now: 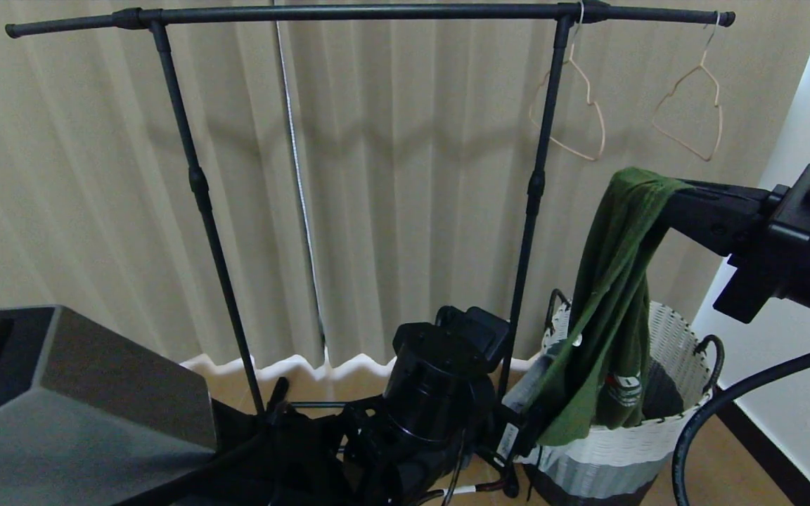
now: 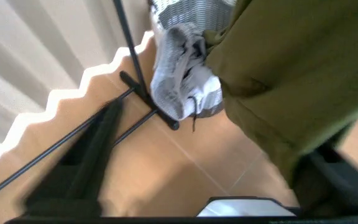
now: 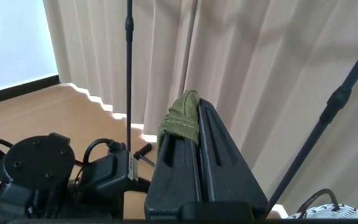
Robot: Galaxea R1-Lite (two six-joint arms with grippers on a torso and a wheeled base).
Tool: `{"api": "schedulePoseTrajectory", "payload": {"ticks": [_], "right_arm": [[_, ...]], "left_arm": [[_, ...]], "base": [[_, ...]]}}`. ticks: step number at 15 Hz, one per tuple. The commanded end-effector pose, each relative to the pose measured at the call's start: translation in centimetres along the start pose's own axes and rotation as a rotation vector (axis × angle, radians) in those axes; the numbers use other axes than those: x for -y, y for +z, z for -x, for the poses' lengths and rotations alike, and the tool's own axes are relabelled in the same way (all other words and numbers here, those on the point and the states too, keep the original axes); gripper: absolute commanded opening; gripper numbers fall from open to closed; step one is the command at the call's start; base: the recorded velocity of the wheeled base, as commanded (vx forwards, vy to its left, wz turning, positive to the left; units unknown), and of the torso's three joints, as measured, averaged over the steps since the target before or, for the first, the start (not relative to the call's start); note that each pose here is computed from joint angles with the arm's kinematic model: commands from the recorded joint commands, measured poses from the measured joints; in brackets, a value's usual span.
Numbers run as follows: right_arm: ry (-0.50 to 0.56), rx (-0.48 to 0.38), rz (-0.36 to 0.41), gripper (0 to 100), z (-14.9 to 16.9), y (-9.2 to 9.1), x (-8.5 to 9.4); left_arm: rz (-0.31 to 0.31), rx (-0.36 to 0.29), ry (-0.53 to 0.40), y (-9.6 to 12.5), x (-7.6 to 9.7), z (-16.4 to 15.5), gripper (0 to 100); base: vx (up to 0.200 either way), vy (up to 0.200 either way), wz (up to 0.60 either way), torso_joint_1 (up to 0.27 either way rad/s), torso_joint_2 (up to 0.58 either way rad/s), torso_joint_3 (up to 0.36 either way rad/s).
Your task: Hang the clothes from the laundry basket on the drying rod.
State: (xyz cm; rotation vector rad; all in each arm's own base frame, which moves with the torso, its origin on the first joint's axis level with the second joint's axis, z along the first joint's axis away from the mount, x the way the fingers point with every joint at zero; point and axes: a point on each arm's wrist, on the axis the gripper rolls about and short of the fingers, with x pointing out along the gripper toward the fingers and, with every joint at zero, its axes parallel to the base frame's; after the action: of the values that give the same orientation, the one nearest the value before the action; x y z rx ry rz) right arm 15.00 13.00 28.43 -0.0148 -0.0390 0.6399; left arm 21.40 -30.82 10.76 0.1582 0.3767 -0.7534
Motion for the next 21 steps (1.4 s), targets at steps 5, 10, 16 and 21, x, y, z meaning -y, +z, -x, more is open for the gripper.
{"api": "schedulePoseTrajectory", "payload": {"ticks": [5,10,16,21], "right_arm": [[-0.005,-0.012,0.000,0,0.9,-0.6,0.2],[-0.057,-0.070,0.005,0,0.3,-2.1,1.1],[-0.118,-0.015,0.006,0,-1.5,-0.1,2.4],[-0.156,0.016,0.007,0,-2.3,1.0,3.3]], "left_arm": [[-0.072,0.116,0.068,-0.6,-1.6,2.9,0],[-0.094,0.260,0.197,5.8,-6.6,12.0,0],[-0.033,0.412,0.258,13.3,-8.5,18.1,0],[-0.041,0.342,0.254,13.6,-8.6,18.1,0]], "base": [[0.000,0.000,0.00,0.000,0.00,0.000],[0.000,0.000,0.00,0.000,0.00,0.000],[0.000,0.000,0.00,0.000,0.00,0.000],[0.000,0.000,0.00,0.000,0.00,0.000]]}}
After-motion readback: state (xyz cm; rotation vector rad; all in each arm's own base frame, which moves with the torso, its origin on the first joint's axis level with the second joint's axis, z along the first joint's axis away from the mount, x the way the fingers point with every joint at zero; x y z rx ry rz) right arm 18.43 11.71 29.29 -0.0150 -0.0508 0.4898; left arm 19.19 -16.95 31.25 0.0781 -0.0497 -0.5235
